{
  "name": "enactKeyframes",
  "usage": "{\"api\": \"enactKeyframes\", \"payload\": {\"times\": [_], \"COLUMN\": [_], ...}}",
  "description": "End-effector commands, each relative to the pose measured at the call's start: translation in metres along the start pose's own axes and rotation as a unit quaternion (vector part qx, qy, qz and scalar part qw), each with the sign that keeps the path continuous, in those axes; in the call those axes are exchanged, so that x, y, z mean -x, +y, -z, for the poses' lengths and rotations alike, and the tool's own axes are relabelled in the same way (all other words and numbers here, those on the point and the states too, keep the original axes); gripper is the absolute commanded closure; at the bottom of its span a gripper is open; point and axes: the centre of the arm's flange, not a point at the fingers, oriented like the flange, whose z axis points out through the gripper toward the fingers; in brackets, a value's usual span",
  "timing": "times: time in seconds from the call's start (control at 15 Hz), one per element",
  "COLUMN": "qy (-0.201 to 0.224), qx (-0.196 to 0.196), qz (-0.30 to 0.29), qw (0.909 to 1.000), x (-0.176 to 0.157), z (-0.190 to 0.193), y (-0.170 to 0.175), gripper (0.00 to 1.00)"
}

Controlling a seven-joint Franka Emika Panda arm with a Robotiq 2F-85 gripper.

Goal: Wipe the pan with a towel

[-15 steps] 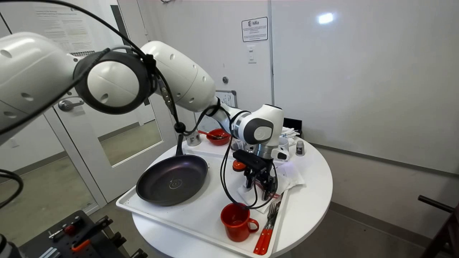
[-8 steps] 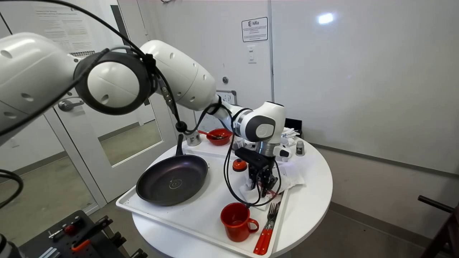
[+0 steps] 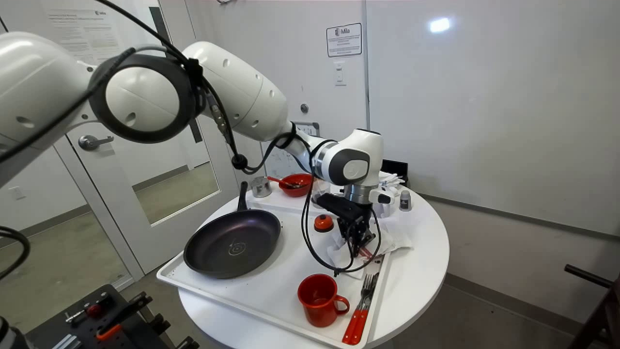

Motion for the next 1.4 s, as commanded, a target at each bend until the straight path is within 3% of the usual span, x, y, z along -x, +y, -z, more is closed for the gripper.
{"api": "enactKeyframes", "payload": {"times": [0.0,0.73,1.33], "qy": [0.022,0.091,0.070], "qx": [0.018,0.044,0.050], "qz": [0.013,0.038,0.074], "qw": [0.9995,0.9942,0.9936], "x": [0.039,0.080,0.082], "z": [0.027,0.092,0.080], "y": [-0.005,-0.027,-0.060], "gripper": [0.96,0.96,0.96]}}
